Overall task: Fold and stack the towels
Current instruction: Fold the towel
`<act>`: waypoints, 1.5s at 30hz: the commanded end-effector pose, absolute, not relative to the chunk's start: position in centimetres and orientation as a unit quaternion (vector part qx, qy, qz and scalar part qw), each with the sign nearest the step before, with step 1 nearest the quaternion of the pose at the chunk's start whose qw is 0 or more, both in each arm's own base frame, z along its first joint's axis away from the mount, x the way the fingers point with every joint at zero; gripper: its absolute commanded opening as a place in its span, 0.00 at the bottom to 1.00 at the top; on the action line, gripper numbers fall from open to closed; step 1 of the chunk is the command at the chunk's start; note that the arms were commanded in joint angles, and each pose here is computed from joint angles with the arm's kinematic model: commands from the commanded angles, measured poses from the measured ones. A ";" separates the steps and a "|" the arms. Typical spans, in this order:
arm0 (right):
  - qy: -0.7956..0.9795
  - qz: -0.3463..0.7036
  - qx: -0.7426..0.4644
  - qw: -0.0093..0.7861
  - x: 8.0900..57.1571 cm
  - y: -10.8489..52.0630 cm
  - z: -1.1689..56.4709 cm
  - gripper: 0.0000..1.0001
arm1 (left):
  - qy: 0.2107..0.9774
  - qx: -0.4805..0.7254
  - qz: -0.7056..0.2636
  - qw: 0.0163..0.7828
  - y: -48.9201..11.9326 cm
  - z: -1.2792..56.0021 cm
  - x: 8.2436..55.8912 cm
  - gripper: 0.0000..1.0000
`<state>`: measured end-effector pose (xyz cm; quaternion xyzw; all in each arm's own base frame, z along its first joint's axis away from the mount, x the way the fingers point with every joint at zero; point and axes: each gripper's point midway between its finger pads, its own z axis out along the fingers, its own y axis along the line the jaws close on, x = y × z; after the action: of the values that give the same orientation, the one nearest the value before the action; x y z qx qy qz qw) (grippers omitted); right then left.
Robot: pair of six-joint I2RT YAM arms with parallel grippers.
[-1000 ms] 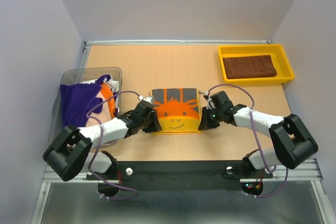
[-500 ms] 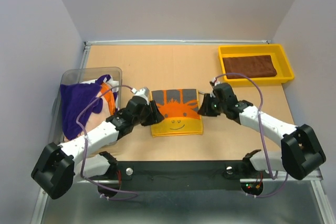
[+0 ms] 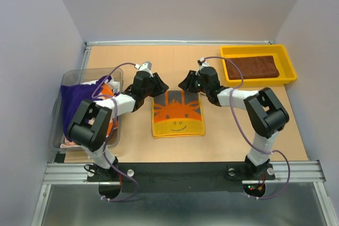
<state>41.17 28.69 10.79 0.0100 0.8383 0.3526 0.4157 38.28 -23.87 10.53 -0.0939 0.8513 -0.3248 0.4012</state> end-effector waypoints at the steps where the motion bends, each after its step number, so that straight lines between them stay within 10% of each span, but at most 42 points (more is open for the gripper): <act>1: 0.785 0.401 0.031 0.472 44.0 29.2 12.1 0.42 | 0.821 -0.077 -0.354 0.441 -24.9 11.6 40.2 0.46; 19: 0.792 0.363 0.114 0.478 41.4 20.9 3.5 0.42 | 0.819 -0.171 -0.340 0.430 -19.6 4.4 36.6 0.38; 36: 0.882 0.150 -0.192 0.405 42.0 18.2 8.6 0.47 | 0.833 -0.021 -0.205 0.514 -16.5 20.8 37.3 0.89; 45: 0.891 0.148 -0.278 0.326 41.9 18.7 6.5 0.47 | 0.846 0.073 -0.092 0.520 -13.0 21.3 35.4 0.91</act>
<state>43.29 18.88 8.14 -0.2215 0.8840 0.1483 0.3840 36.54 -15.38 21.78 0.0294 0.8384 -0.1614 0.5198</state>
